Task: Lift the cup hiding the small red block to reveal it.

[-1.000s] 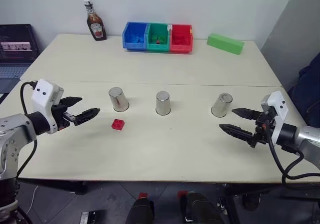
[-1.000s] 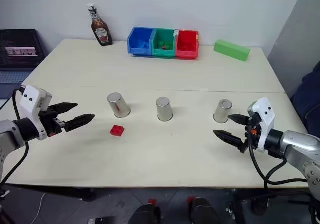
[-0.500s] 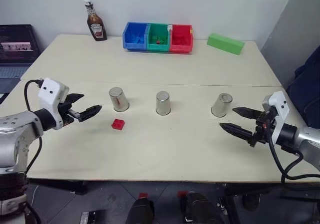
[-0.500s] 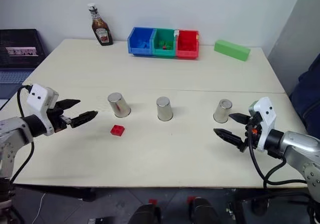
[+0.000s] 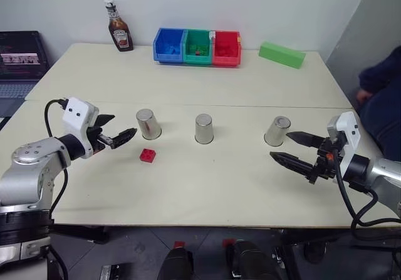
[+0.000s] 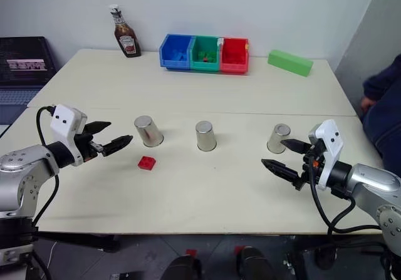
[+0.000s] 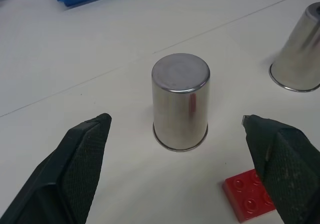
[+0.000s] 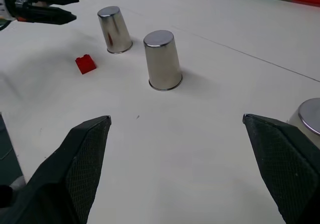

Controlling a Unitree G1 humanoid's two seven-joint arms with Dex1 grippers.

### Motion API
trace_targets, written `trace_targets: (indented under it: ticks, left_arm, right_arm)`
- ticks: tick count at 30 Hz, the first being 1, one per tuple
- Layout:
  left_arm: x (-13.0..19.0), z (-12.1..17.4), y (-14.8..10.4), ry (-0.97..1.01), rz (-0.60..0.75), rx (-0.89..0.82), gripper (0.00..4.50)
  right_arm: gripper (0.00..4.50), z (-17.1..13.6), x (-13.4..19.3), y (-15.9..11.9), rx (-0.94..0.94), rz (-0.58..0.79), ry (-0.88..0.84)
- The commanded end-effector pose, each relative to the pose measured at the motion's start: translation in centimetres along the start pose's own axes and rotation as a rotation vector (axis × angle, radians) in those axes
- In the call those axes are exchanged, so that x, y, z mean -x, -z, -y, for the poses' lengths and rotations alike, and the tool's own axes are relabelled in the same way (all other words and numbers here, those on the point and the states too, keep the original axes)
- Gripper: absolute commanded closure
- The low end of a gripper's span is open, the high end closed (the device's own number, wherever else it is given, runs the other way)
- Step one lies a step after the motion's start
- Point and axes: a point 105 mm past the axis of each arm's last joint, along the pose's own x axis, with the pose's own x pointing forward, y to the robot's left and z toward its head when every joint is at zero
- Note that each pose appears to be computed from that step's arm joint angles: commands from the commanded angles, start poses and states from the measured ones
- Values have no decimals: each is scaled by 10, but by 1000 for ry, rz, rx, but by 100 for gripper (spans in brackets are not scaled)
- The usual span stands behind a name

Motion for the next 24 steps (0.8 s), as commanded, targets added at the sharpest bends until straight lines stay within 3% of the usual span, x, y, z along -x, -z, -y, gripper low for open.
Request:
trace_targets:
  ticks: [1,11,17,24]
  left_arm:
    - [2,-2,-15,-10,41,-40,2]
    - [31,5,-2,23,-40,-2,2]
    - [62,23,35,45,-172,75,2]
    - [81,13,35,-21,-182,84,2]
  right_arm:
    - [0,-4,3,-12,46,38,-4]
    - [0,-5,7,-5,31,15,-9]
    - [0,-1,16,3,10,-20,3]
    - [0,0,18,6,-1,-23,9]
